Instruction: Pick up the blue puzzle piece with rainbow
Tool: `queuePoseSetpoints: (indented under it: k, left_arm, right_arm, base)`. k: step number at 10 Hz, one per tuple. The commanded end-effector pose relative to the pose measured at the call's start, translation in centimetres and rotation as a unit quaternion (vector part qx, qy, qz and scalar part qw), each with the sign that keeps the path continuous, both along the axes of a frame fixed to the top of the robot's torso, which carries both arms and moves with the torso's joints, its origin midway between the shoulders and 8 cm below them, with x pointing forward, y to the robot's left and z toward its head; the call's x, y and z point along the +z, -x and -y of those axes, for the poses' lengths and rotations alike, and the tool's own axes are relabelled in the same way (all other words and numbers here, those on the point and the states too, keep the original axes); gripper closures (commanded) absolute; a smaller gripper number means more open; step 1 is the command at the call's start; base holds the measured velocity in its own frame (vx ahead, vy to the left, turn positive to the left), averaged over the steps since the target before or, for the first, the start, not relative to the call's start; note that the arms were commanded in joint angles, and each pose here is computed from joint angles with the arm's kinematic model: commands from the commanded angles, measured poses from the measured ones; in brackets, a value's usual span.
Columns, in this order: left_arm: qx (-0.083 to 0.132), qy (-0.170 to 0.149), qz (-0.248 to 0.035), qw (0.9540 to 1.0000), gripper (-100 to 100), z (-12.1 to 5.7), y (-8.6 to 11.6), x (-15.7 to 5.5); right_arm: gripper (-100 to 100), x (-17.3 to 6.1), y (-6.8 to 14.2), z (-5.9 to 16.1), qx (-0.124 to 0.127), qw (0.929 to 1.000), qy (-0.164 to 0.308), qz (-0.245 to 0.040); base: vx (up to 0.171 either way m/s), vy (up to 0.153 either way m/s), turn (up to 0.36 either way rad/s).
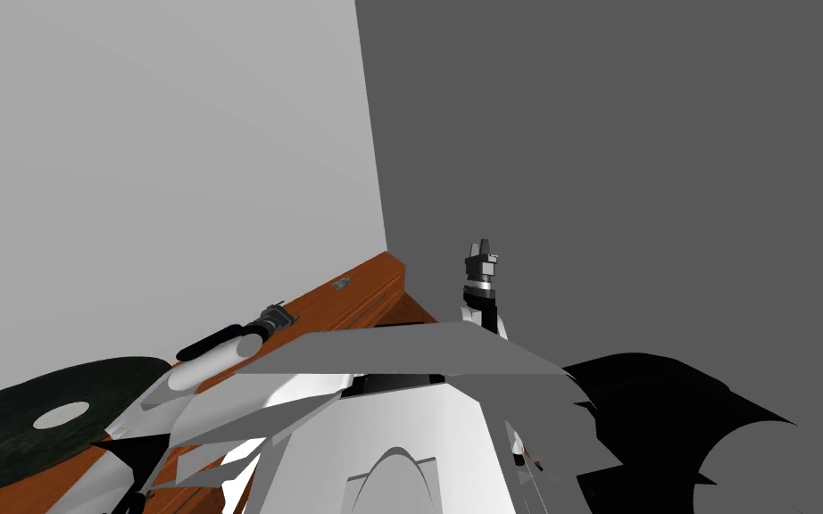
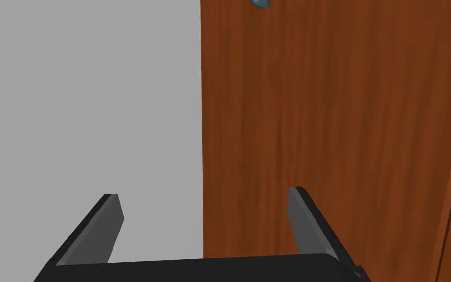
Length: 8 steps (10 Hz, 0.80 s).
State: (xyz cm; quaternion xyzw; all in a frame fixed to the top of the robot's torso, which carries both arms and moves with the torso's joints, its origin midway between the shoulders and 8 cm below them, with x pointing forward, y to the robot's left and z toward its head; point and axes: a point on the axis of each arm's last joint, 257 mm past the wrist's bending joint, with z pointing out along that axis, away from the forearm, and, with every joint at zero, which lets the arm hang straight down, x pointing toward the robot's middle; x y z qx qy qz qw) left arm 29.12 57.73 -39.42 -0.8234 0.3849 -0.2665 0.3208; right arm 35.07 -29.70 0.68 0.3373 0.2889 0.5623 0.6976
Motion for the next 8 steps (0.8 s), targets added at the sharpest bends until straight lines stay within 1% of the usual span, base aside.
queuePoseSetpoints:
  k: [1, 2, 3, 4, 5, 6, 7, 8]
  left_arm:
    - [0.02, 0.022, -0.019, 0.9994, -100, -1.1, 1.0, -1.1]
    - [0.027, 0.025, -0.027, 0.9989, -100, -1.5, 1.9, -1.8]
    - [0.042, 0.043, -0.038, 0.9975, -100, -2.1, 2.3, -2.2]
    - [0.051, 0.047, -0.049, 0.9963, -100, -2.5, 3.4, -3.1]
    - [0.072, 0.067, -0.065, 0.993, -100, -3.3, 4.4, -3.9]
    - [0.077, 0.07, -0.072, 0.992, -100, -3.4, 5.1, -4.4]
    - [0.1, 0.091, -0.088, 0.9869, -100, -4.2, 6.4, -5.4]
    - [0.101, 0.093, -0.092, 0.9863, -100, -4.2, 6.6, -5.5]
  right_arm:
    - [0, 0.0, 0.0, 0.0, 0.0, 1.0, 0.0, 0.0]
    - [0, 0.0, 0.0, 0.0, 0.0, 1.0, 0.0, 0.0]
    - [0, 0.0, 0.0, 0.0, 0.0, 1.0, 0.0, 0.0]
    - [0, 0.0, 0.0, 0.0, 0.0, 1.0, 0.0, 0.0]
    - [0, 0.0, 0.0, 0.0, 0.0, 1.0, 0.0, 0.0]
    - [0, 0.0, 0.0, 0.0, 0.0, 1.0, 0.0, 0.0]
    - [0, 0.0, 0.0, 0.0, 0.0, 1.0, 0.0, 0.0]
    - [0, 0.0, 0.0, 0.0, 0.0, 1.0, 0.0, 0.0]
  base:
    - [-0.004, 0.018, -0.333]
    - [-0.002, 0.03, -0.186]
    - [-0.002, 0.027, -0.406]
    - [-0.003, 0.035, -0.166]
    - [0.001, 0.031, -0.255]
    - [0.006, 0.035, -0.175]
    - [0.008, 0.035, -0.371]
    - [0.006, 0.038, -0.15]
